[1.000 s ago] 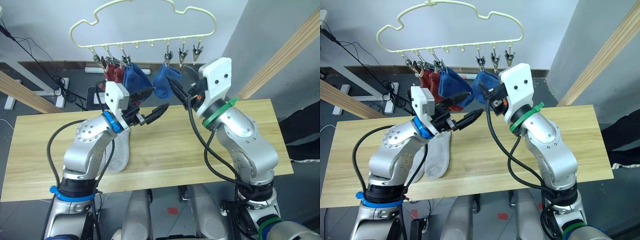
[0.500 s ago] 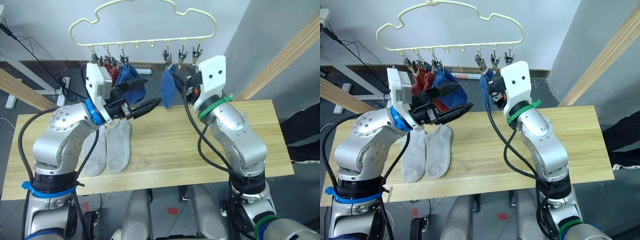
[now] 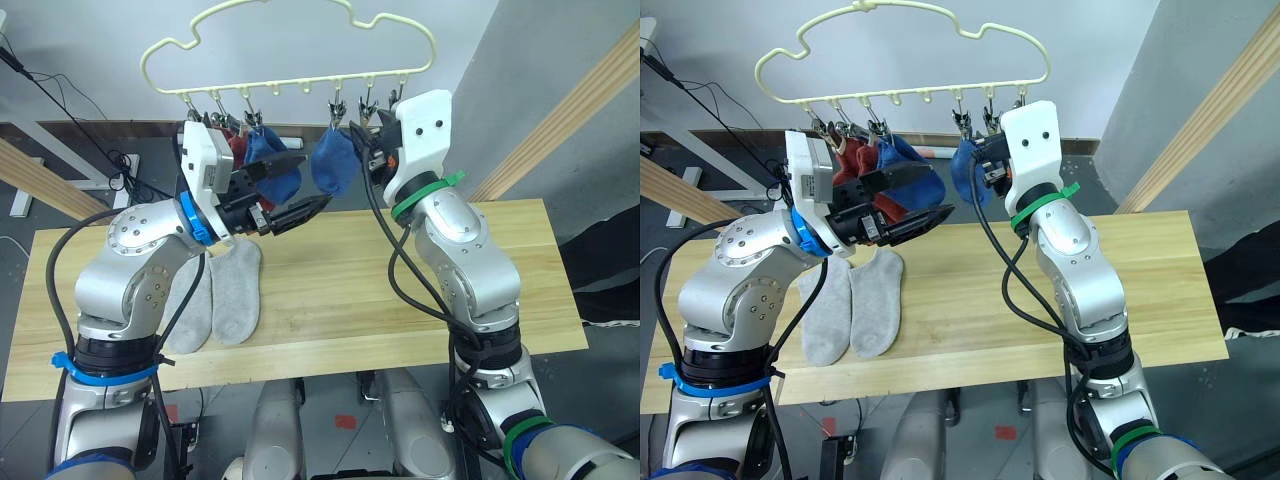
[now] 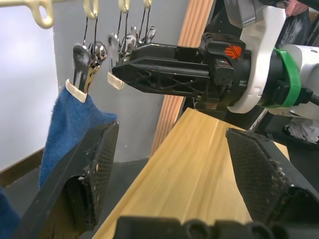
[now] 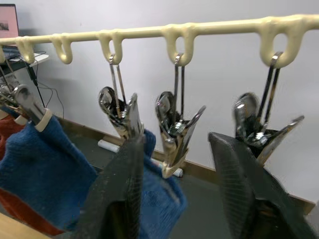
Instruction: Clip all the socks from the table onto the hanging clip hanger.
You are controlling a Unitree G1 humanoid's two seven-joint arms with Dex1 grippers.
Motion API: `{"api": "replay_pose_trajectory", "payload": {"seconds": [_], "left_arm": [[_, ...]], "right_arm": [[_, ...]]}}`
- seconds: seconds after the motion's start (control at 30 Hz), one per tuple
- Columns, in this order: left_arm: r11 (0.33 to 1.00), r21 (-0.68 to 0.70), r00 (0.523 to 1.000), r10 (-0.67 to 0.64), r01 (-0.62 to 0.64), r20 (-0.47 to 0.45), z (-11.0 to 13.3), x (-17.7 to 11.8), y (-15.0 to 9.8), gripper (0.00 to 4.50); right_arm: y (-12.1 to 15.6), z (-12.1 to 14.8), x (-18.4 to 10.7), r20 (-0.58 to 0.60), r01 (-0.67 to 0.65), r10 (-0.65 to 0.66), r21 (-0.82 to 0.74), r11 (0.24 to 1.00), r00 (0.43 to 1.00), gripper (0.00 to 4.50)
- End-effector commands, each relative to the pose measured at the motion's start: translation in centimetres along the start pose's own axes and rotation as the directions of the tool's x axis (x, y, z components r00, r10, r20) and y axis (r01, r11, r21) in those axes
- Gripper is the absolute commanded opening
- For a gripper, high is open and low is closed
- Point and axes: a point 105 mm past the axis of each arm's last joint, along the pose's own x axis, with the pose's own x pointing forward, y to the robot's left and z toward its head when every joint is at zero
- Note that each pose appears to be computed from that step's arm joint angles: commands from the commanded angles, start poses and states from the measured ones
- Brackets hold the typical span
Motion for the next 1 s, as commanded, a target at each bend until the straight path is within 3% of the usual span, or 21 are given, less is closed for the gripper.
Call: {"api": "replay_pose_trajectory", "payload": {"seconds": [0.03,1.0], "left_arm": [[0.999,0.043,1.000,-0.010,0.009,0.024,0.7,0.1,-0.1,3.75],[1.000,0.028,1.000,-0.007,0.008,-0.009,-0.5,-0.7,-0.5,3.75]], "right_arm": [[0.0,1.6,-0.1,0.071,0.007,-0.007,-0.008,1.000,0.997,1.42],[1.3,3.0,1.6,0.177,-0.074,0.056,0.096,0.993,0.983,1.42]]}}
